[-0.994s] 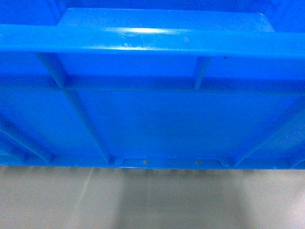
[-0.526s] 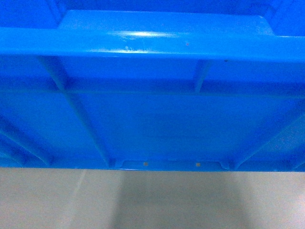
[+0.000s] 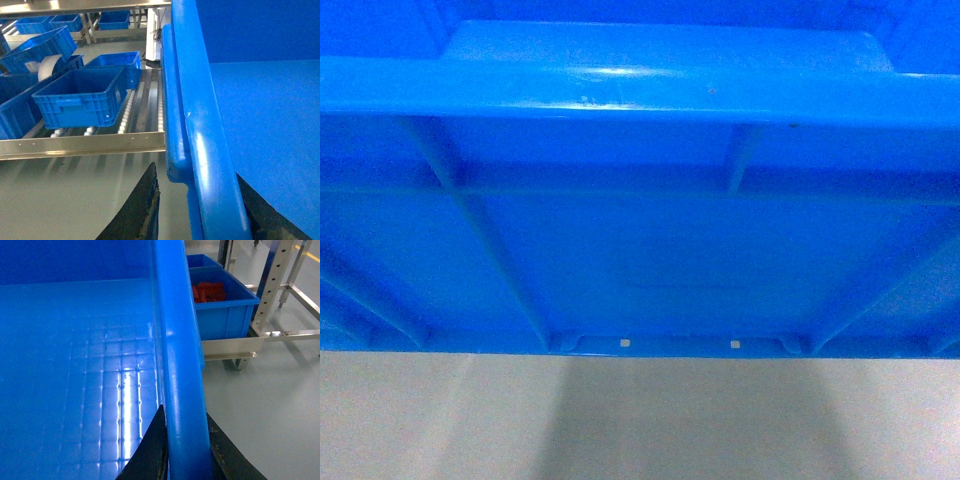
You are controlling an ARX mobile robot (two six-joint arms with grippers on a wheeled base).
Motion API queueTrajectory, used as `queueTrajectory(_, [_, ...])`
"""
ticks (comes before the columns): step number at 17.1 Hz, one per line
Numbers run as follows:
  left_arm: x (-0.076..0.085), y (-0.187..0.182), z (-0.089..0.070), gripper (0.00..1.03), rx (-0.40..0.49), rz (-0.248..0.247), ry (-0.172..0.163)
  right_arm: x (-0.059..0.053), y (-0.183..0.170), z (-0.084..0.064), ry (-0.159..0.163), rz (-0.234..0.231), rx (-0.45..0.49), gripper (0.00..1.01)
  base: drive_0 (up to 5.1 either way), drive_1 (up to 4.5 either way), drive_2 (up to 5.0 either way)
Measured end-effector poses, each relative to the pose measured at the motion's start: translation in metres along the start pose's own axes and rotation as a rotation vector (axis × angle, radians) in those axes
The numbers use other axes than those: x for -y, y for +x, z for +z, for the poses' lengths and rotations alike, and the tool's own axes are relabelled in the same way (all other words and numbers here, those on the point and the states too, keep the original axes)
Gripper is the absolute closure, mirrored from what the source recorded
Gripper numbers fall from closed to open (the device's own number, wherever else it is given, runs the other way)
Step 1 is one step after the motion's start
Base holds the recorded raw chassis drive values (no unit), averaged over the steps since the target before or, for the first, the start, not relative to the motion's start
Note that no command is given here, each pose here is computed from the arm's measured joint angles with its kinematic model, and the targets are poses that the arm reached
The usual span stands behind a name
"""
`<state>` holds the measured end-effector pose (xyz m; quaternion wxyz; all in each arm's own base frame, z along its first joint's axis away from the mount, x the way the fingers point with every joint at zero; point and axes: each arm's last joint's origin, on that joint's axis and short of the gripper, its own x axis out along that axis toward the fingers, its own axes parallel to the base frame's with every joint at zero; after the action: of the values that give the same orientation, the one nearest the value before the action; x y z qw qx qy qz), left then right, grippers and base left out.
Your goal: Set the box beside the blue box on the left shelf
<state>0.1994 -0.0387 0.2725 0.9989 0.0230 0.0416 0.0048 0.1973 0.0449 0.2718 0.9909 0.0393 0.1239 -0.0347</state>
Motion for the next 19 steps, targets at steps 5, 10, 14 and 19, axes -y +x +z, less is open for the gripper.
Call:
queueTrajectory(5, [0.0,0.0,0.0,0.71,0.0,0.0,0.0,0.0,0.0,0.0,0.0,0.0,0.0,0.91,0.0,0.0,0.0])
queueTrajectory(10, [-0.0001,0.0,0.0,0.71,0.0,0.0,0.001,0.0,0.0,-0.0001,-0.001,0.0,-0.001,0.91,0.0,0.0,0.0])
queueTrajectory(14, [0.0002,0.0,-0.0012,0.71,-0.011,-0.001,0.003,0.0001,0.0003,-0.0015,-0.004,-0.001,-0.011,0.91,0.0,0.0,0.0])
queueTrajectory(19, [0.0001,0.0,-0.0004,0.71,-0.003,0.0,0.001,0.0,0.0003,-0.0008,-0.001,0.0,-0.004,0.91,0.0,0.0,0.0])
